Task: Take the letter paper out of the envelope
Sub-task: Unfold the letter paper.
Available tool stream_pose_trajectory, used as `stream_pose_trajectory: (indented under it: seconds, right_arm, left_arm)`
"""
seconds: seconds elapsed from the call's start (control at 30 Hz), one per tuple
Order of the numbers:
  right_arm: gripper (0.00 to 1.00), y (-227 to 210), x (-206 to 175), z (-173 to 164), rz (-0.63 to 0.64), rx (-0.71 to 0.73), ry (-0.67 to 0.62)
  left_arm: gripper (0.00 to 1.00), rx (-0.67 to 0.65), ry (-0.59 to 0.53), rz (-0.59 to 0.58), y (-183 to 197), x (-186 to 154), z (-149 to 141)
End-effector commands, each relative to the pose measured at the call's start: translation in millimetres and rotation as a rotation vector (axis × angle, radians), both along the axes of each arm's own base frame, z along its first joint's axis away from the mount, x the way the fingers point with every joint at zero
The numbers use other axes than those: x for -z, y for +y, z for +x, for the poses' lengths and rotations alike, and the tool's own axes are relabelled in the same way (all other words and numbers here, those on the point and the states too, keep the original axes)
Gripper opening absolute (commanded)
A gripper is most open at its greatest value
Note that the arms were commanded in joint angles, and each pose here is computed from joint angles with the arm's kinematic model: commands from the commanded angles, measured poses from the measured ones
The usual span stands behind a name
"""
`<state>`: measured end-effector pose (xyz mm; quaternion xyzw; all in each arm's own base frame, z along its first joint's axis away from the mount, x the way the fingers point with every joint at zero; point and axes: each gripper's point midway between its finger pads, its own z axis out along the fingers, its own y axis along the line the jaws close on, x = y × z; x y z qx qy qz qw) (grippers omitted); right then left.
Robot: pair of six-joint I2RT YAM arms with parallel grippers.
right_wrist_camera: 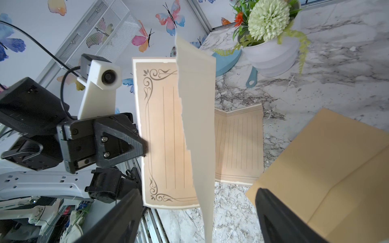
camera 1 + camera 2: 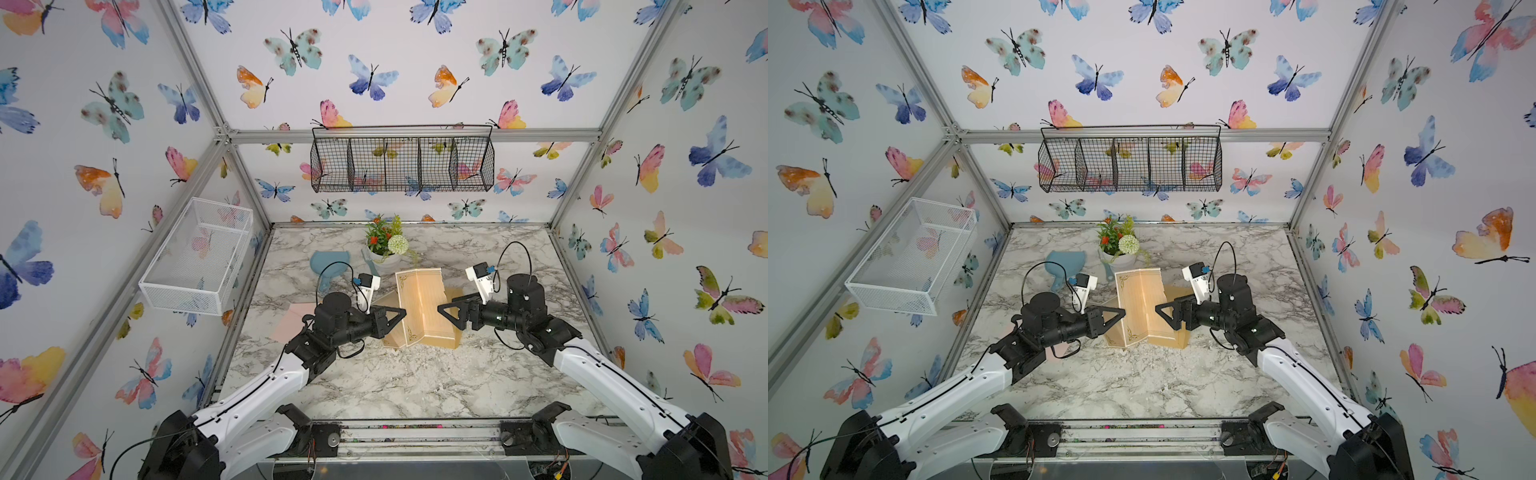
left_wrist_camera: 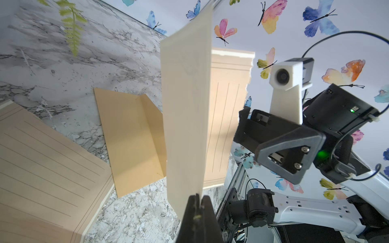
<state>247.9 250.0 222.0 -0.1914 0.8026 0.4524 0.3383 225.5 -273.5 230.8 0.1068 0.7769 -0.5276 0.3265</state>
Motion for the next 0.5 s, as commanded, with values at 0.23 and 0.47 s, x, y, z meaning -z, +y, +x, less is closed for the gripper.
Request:
stream_pose_trajectory:
  seconds: [0.23,0.47]
  right_arm:
    - [0.29,12.6,11.4,5.3,0.030,-0.056,0.029]
    - [0.02,-3.2,13.6,2.8,-0.048,0.003,-0.001]
  left_arm:
    - [0.00,0.070,-0.018,-0.027,-13.8,-3.1,-10.3]
    - [0.00,0.055,-0.027,0.040,-10.1,2.6,-7.5]
